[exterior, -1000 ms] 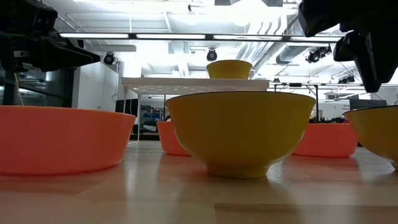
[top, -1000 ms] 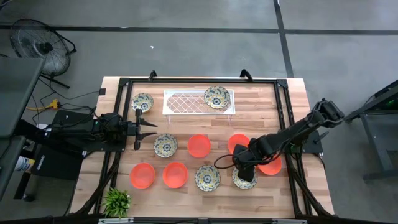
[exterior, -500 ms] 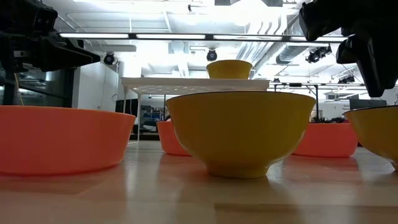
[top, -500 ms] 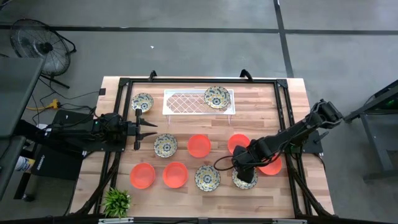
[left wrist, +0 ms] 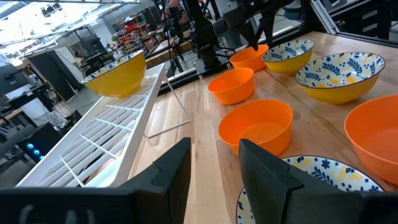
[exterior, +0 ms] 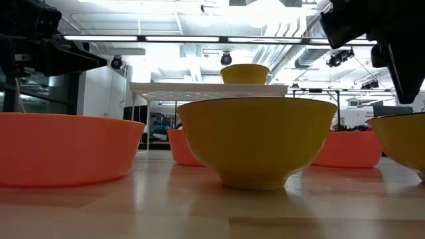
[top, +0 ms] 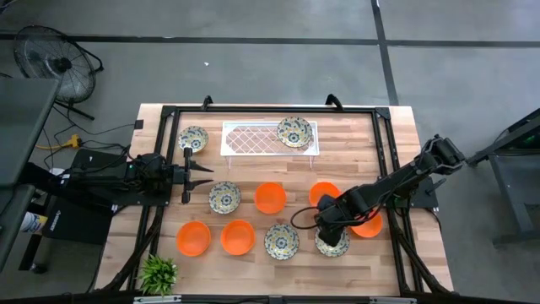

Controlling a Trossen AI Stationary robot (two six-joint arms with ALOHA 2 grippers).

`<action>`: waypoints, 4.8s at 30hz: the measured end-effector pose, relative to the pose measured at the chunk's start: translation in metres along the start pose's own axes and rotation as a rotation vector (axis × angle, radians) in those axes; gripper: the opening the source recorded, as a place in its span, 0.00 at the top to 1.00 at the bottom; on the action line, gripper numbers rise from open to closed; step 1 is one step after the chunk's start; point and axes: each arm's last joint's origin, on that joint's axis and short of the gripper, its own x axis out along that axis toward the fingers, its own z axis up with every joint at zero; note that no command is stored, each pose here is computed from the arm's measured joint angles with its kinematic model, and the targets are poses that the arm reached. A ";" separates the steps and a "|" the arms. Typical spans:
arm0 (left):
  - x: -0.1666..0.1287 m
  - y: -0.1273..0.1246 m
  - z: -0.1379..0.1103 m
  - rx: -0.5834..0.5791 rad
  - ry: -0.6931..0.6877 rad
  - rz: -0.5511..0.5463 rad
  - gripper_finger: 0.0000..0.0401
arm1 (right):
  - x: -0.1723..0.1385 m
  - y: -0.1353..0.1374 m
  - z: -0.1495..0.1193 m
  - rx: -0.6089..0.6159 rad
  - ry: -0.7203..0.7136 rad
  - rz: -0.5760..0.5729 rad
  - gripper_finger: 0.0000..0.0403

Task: Pick & Place Mini bowls
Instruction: Stack the white patterned bowl on the other white patterned bowl on the shelf

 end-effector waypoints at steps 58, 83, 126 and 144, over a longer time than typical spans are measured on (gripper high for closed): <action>0.000 0.000 0.000 0.000 0.000 0.000 0.67 | 0.046 -0.006 -0.005 -0.131 0.061 -0.001 0.65; 0.000 0.000 0.000 0.000 0.000 0.000 0.67 | 0.043 -0.006 0.001 -0.052 0.134 0.067 0.99; 0.000 0.000 0.000 0.000 0.000 0.000 0.67 | -0.015 0.026 0.010 0.116 0.216 0.245 1.00; 0.000 0.000 0.000 0.000 0.000 0.000 0.67 | -0.069 0.038 0.017 0.100 0.164 0.275 1.00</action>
